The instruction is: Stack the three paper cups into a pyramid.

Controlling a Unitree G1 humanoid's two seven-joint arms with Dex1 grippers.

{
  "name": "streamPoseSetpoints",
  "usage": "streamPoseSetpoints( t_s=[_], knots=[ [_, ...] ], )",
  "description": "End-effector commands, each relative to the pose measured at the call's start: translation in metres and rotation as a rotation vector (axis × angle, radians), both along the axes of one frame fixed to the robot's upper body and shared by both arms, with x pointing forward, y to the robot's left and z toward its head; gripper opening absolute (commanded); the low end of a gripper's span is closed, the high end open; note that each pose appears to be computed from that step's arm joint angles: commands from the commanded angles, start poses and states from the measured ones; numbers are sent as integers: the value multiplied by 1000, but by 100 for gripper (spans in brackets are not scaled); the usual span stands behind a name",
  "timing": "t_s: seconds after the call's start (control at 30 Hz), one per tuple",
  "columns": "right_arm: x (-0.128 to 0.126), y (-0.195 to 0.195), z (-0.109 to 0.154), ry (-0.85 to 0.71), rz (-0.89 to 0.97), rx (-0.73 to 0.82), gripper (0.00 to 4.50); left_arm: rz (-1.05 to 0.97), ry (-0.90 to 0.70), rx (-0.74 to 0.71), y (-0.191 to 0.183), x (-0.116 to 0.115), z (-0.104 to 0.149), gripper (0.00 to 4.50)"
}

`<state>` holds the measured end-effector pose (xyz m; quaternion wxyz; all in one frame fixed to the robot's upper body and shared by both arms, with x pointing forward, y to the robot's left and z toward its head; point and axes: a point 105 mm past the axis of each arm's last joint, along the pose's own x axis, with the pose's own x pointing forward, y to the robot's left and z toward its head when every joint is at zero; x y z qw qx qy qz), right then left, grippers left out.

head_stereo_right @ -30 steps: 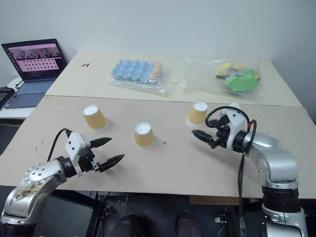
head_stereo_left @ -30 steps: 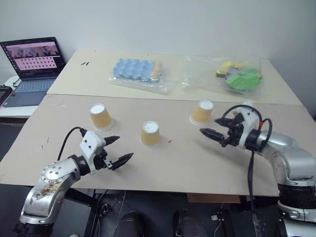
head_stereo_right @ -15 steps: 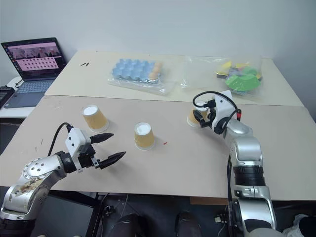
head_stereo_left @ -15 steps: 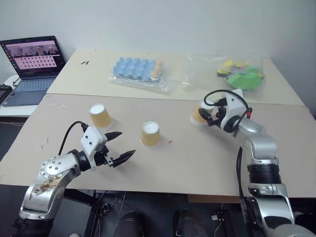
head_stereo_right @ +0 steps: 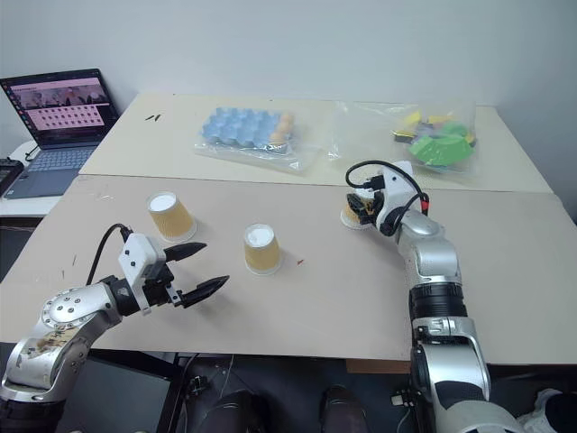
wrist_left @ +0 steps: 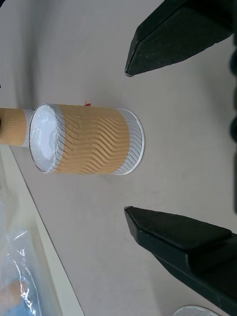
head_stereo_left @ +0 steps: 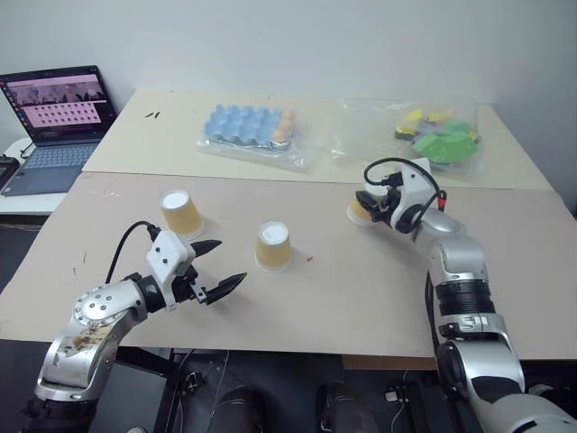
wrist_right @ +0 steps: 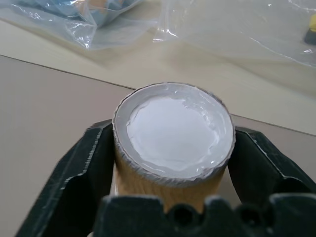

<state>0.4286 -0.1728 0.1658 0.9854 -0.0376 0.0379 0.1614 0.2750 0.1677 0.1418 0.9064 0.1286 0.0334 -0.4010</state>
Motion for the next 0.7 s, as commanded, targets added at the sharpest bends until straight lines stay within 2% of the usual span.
streamPoseSetpoints(
  t_s=[0.03, 0.17, 0.3, 0.37, 0.5, 0.7],
  knots=[
    [1, 11, 29, -105, 49, 12, 254, -6, -46, 10, -1, -3, 9, 450],
    [-16, 18, 44, -166, 158, -18, 252, -2, -41, 13, -1, -4, 8, 450],
    [-59, 29, 52, -157, 466, -141, 252, 0, -33, 19, 0, -6, 6, 450],
    [-71, 31, 50, -126, 559, -176, 252, 0, -32, 21, 0, -6, 6, 450],
    [-82, 38, 39, -58, 686, -212, 252, 0, -34, 23, 0, -6, 7, 450],
    [-87, 73, 15, -8, 829, -236, 252, 6, -41, 26, 1, -6, 10, 450]
  ],
)
